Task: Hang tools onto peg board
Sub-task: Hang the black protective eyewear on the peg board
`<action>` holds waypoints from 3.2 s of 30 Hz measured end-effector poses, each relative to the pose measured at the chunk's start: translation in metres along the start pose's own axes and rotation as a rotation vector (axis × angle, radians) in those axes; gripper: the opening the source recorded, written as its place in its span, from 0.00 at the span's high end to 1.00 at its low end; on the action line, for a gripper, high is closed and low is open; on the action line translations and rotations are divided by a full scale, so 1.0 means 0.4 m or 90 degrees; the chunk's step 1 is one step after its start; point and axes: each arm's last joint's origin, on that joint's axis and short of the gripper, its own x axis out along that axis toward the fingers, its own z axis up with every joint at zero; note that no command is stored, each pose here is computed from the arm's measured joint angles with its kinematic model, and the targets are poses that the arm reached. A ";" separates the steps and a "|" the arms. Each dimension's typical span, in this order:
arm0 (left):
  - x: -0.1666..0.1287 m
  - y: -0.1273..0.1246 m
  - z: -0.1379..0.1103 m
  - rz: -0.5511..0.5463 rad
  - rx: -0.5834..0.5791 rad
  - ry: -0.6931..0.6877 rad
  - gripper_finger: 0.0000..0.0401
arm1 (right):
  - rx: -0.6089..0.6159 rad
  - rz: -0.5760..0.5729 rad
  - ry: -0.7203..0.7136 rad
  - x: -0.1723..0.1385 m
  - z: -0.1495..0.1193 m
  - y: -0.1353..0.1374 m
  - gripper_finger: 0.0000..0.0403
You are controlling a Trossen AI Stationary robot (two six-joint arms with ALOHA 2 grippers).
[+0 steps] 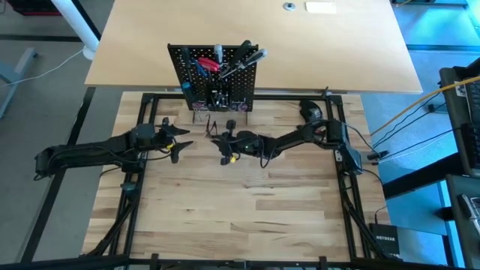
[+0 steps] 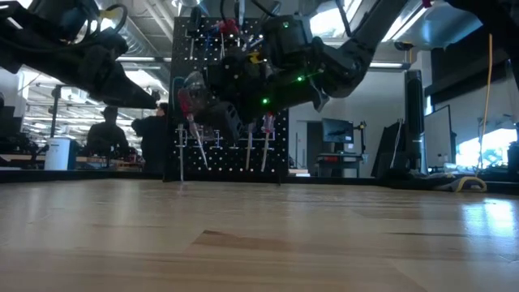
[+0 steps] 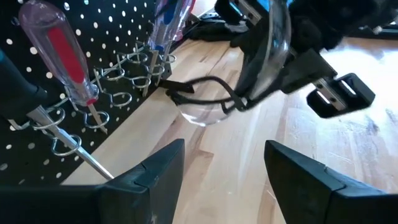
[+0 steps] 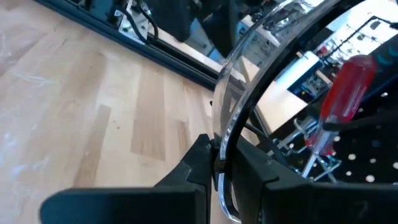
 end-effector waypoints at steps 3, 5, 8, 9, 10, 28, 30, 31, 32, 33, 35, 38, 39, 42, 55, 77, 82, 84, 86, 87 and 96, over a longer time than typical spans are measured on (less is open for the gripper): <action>0.000 0.000 -0.001 0.000 -0.001 0.003 0.48 | 0.007 -0.014 0.012 0.005 -0.014 -0.021 0.90; 0.000 0.000 -0.001 0.000 -0.002 0.003 0.48 | 0.005 -0.027 0.044 0.008 -0.031 -0.032 0.90; 0.000 0.000 -0.001 0.000 -0.001 0.003 0.48 | 0.002 -0.038 0.060 0.012 -0.046 -0.050 0.90; 0.000 0.000 -0.001 0.000 0.000 0.002 0.48 | 0.002 -0.039 0.061 0.013 -0.050 -0.055 0.90; 0.000 0.000 -0.001 0.000 0.000 0.002 0.48 | 0.002 -0.037 0.063 0.014 -0.052 -0.057 0.90; 0.000 0.000 0.000 0.000 -0.005 0.000 0.48 | 0.033 -0.036 0.088 0.029 -0.101 -0.063 0.90; 0.000 0.000 0.000 0.000 -0.005 0.000 0.48 | 0.031 -0.037 0.084 0.028 -0.098 -0.062 0.90; 0.000 0.000 0.000 0.000 -0.005 0.001 0.48 | 0.026 -0.036 0.078 0.027 -0.092 -0.058 0.90; 0.000 0.000 0.000 0.000 -0.007 0.001 0.48 | 0.021 -0.038 0.070 0.027 -0.087 -0.055 0.90; 0.000 0.000 0.000 0.000 -0.007 0.001 0.48 | 0.016 -0.042 0.063 0.026 -0.082 -0.055 0.90; 0.000 0.000 -0.001 0.000 -0.007 0.003 0.48 | 0.006 -0.047 0.050 0.025 -0.074 -0.052 0.90; 0.000 0.000 -0.001 0.000 -0.007 0.003 0.48 | -0.006 -0.053 0.047 0.033 -0.061 -0.060 0.90; 0.000 0.000 -0.001 0.000 -0.007 0.003 0.48 | -0.008 -0.051 0.051 0.035 -0.058 -0.063 0.90; 0.000 0.000 -0.001 -0.001 -0.008 0.003 0.48 | -0.012 -0.042 0.081 0.042 -0.070 -0.077 0.90; 0.000 0.000 -0.001 -0.001 -0.013 0.004 0.48 | 0.012 -0.017 0.126 0.043 -0.096 -0.082 0.90; 0.000 0.000 -0.001 -0.001 -0.018 0.002 0.48 | 0.164 -0.020 0.134 0.062 -0.102 -0.130 0.90; 0.000 0.000 -0.001 -0.001 -0.022 0.002 0.48 | 0.209 -0.021 0.147 0.064 -0.117 -0.146 0.90; 0.000 0.000 -0.001 -0.001 -0.021 0.003 0.48 | 0.218 -0.017 0.151 0.064 -0.120 -0.147 0.90; 0.000 -0.001 -0.001 -0.003 -0.021 0.002 0.48 | 0.223 -0.017 0.149 0.064 -0.121 -0.150 0.90; 0.000 -0.002 -0.001 -0.004 -0.021 0.002 0.48 | 0.225 -0.013 0.148 0.065 -0.122 -0.151 0.90; -0.001 -0.007 0.001 -0.015 -0.022 -0.003 0.48 | 0.258 0.031 0.177 0.069 -0.157 -0.125 0.90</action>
